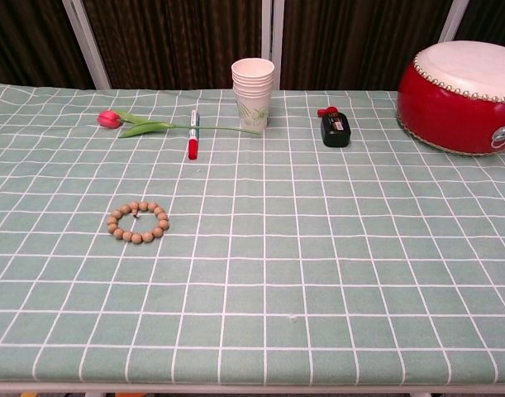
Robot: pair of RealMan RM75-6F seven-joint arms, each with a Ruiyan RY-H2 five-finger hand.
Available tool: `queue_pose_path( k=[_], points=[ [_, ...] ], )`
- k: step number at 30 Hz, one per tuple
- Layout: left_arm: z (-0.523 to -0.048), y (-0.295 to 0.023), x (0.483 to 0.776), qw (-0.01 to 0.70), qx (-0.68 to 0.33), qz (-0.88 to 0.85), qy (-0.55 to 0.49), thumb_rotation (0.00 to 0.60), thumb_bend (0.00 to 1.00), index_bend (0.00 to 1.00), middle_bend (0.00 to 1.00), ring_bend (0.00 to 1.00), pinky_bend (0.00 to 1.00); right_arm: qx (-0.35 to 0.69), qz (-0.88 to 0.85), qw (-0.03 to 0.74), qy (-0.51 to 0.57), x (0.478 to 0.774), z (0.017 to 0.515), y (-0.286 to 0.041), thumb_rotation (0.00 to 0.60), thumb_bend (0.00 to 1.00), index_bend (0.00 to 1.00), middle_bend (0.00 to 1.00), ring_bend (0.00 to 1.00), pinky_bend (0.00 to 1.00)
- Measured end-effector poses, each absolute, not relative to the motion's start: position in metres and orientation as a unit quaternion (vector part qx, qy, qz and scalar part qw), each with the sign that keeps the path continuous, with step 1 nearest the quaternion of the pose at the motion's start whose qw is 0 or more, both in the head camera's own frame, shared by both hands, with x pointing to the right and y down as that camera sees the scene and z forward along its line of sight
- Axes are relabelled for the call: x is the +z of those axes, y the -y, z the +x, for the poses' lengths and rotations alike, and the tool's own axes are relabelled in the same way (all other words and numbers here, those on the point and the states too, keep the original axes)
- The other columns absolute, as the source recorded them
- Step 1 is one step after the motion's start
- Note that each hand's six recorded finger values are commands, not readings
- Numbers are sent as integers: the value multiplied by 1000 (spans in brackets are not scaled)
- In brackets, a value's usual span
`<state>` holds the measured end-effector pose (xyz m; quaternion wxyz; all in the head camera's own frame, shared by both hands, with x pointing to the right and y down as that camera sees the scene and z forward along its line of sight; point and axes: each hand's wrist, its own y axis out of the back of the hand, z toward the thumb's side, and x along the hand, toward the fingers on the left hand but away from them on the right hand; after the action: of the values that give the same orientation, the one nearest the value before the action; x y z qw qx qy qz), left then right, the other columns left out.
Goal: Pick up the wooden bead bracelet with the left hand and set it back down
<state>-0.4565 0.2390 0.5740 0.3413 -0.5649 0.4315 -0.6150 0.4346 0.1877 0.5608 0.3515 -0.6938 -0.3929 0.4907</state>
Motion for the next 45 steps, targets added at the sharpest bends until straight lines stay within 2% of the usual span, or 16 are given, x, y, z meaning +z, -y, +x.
queue_pose_path(
  k=[8,12,18,25,32,38,45],
  points=[
    [-453,-245,570,344,-604,-569,-440,600,71,242,149,0,0,494,-684,353,404,554,437,-195,600,207,7,92,0,0],
    [-446,-240,570,357,-588,-576,-442,600,70,283,239,37,0,489,-680,360,410,549,437,-196,600,207,7,94,0,0],
    [-408,-213,581,410,-524,-632,-397,600,104,345,300,68,0,483,-677,375,409,543,432,-192,600,207,7,97,0,0],
    [-331,-176,623,464,-434,-723,-273,600,155,366,321,80,0,488,-673,375,411,543,433,-192,600,206,7,98,0,0],
    [-263,-162,674,482,-388,-766,-172,600,167,378,339,80,0,499,-665,370,415,543,439,-194,600,205,7,98,0,0],
    [-241,-165,708,484,-396,-768,-138,600,167,403,383,100,5,504,-663,363,418,547,444,-196,600,206,7,98,0,0],
    [-239,-169,730,490,-421,-753,-123,600,168,443,430,131,6,509,-661,356,422,550,449,-197,600,206,7,99,0,0]
  ],
)
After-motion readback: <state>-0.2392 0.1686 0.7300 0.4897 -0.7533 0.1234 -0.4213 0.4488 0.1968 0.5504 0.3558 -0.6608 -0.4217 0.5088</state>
